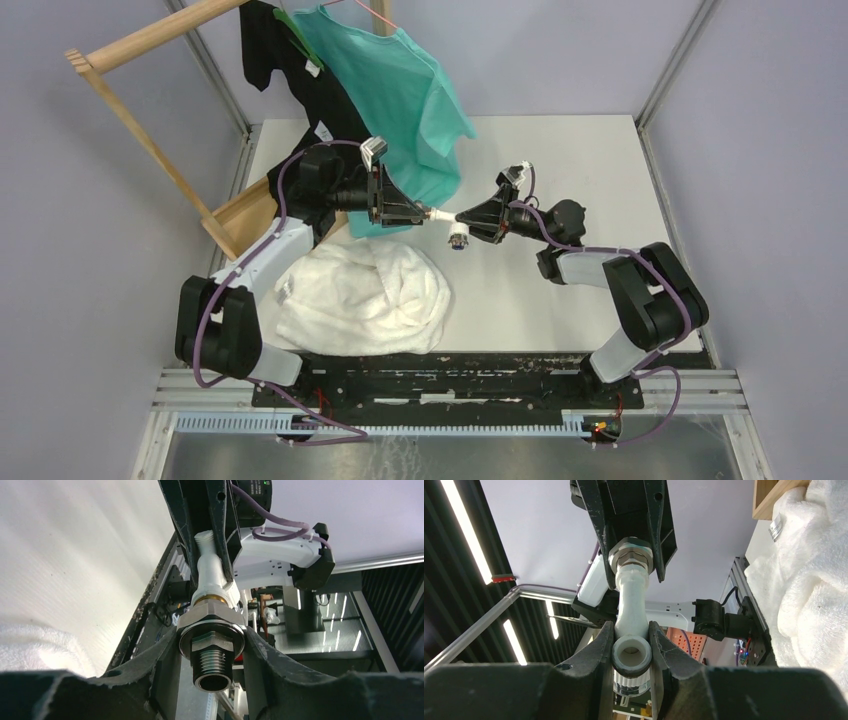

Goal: Install the water faucets

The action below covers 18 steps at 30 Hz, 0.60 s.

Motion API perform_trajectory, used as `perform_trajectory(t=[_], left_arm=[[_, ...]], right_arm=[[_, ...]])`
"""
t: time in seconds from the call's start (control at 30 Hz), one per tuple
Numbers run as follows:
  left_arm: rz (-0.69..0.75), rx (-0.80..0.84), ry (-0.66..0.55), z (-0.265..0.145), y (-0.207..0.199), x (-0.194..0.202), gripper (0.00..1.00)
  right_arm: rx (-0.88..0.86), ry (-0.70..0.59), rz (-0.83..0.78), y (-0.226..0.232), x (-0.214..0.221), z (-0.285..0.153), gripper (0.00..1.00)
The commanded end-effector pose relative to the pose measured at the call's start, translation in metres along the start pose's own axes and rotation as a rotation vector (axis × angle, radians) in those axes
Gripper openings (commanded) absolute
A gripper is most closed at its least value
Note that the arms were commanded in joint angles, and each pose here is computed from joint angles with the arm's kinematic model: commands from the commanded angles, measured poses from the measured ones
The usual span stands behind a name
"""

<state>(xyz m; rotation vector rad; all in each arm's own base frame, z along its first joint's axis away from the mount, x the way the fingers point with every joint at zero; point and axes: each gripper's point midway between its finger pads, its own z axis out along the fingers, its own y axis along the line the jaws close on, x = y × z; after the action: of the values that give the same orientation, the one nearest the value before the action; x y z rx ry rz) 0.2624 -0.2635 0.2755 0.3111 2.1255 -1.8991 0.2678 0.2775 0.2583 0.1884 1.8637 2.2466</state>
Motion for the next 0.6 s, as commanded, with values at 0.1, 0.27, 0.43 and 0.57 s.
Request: perform_trajectory(t=[0.1, 0.27, 0.43, 0.57], left_arm=[[0.022, 0.049, 0.002, 0.000, -0.014, 0.001, 0.37], [0.012, 0.043, -0.007, 0.001, -0.012, -0.001, 0.03], [0.001, 0.024, -0.024, 0.002, -0.002, -0.004, 0.03], [-0.019, 0.021, -0.019, 0.004, 0.002, -0.004, 0.03]], right_arm=[[-0.089, 0.027, -0.156, 0.032, 0.008, -0.001, 0.01], [-0.069, 0.042, -0.154, 0.028, 0.010, 0.000, 0.01], [-0.001, 0.021, -0.110, 0.013, 0.005, 0.000, 0.51], [-0.020, 0.013, -0.134, 0.020, 0.008, -0.002, 0.75]])
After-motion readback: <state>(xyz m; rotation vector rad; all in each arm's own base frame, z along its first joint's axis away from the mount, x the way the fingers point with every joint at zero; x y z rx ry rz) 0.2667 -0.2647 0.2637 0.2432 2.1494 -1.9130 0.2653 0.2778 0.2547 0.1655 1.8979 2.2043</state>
